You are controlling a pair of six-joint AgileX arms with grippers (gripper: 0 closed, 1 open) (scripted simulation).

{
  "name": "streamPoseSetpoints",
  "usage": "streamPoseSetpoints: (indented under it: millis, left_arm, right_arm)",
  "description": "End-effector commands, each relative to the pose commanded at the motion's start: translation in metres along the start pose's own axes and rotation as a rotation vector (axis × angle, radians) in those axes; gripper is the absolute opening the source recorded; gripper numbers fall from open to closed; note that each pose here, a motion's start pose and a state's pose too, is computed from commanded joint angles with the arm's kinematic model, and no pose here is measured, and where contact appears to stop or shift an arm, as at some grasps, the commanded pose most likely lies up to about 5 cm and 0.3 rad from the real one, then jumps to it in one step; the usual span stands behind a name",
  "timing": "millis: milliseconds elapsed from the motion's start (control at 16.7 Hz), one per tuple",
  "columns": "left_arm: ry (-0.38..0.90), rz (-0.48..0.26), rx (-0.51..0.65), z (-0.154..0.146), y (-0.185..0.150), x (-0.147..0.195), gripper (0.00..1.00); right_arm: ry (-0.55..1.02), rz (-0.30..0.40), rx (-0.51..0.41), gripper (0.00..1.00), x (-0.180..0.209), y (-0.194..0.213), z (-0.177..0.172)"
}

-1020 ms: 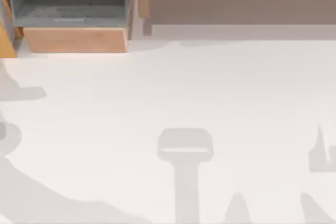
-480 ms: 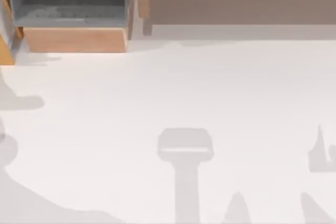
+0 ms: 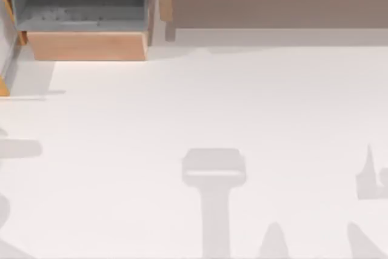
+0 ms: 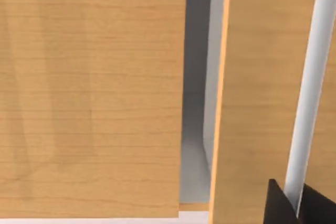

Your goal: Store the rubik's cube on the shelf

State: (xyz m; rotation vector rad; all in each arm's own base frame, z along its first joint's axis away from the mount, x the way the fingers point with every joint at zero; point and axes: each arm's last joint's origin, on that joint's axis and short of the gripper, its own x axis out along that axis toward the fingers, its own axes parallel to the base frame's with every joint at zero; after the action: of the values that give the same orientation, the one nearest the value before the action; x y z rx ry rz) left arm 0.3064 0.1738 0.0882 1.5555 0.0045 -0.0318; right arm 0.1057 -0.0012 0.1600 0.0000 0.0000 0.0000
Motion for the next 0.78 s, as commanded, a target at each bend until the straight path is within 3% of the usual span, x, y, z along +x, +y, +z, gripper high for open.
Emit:
streamPoseSetpoints:
  millis: [240, 780]
  left_arm:
    - [-0.001, -0.001, 0.000, 0.000, 0.000, 0.001, 0.00]
    - [0.001, -0.009, -0.006, 0.000, -0.003, -0.051, 0.00]
  right_arm:
    - [0.000, 0.000, 0.000, 1.00, 0.000, 0.000, 0.000]
    - [0.000, 0.000, 0.000, 1.00, 0.000, 0.000, 0.000]
